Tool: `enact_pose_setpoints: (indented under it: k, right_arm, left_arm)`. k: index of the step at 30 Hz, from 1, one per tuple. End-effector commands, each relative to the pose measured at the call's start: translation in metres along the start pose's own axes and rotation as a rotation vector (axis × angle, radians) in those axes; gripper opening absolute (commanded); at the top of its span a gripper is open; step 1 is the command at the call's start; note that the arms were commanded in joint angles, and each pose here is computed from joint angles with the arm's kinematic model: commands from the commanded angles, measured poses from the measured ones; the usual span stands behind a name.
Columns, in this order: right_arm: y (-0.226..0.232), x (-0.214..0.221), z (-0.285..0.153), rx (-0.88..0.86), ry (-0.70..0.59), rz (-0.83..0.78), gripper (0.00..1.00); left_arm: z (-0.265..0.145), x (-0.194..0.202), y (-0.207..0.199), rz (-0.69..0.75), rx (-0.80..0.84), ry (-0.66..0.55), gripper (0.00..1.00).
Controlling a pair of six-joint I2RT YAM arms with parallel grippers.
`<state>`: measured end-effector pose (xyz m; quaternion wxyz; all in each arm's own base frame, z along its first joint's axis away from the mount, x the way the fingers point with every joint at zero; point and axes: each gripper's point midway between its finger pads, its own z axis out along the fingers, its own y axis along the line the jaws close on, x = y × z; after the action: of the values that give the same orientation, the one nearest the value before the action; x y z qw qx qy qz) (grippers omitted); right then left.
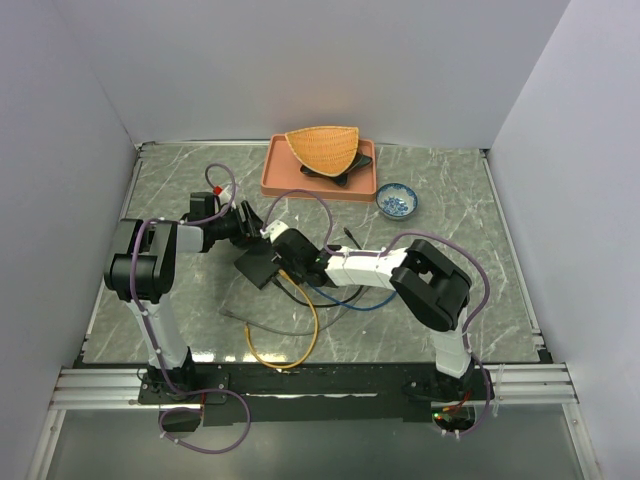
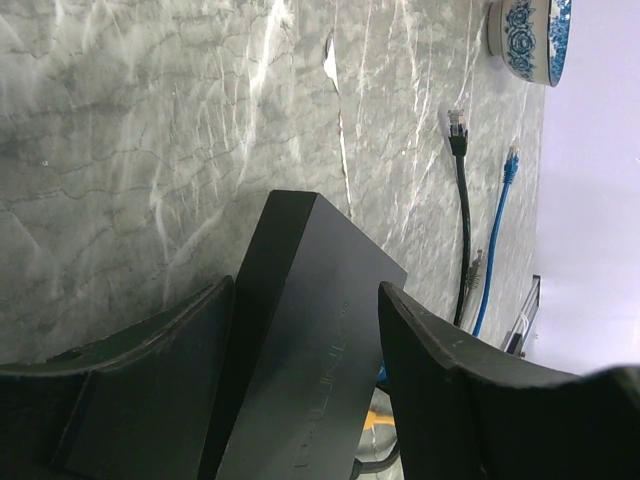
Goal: Insert the plug into the switch port
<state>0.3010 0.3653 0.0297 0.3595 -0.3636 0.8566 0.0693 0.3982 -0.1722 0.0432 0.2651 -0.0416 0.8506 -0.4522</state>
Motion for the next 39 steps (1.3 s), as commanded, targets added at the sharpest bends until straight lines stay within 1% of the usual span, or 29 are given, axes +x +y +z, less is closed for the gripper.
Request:
enact_pose_setpoints:
  k: [1, 11, 12, 17, 31, 39]
  right_arm:
    - [0.004, -0.06, -0.003, -0.004, -0.168, 0.035, 0.0]
    - [0.007, -0.063, 0.001, -0.007, -0.175, 0.039, 0.0]
    - [0.005, -0.068, 0.001, -0.001, -0.199, 0.047, 0.0]
    - [0.006, -0.076, -0.01, -0.016, -0.24, 0.057, 0.0]
    - [-0.003, -0.082, -0.021, 0.013, -0.275, 0.071, 0.0]
    - [-0.004, -0.088, -0.032, 0.002, -0.312, 0.077, 0.0]
  left_arm:
    - [0.002, 0.028, 0.005, -0.045, 0.017, 0.079, 0.66]
    - [0.002, 0.03, 0.004, -0.041, 0.021, 0.088, 0.65]
    - [0.003, 0.031, 0.006, -0.043, 0.02, 0.091, 0.65]
    - [0.003, 0.033, 0.008, -0.047, 0.017, 0.095, 0.65]
    - [0.003, 0.034, 0.009, -0.046, 0.016, 0.096, 0.66]
    - [0.004, 0.035, 0.011, -0.05, 0.014, 0.097, 0.66]
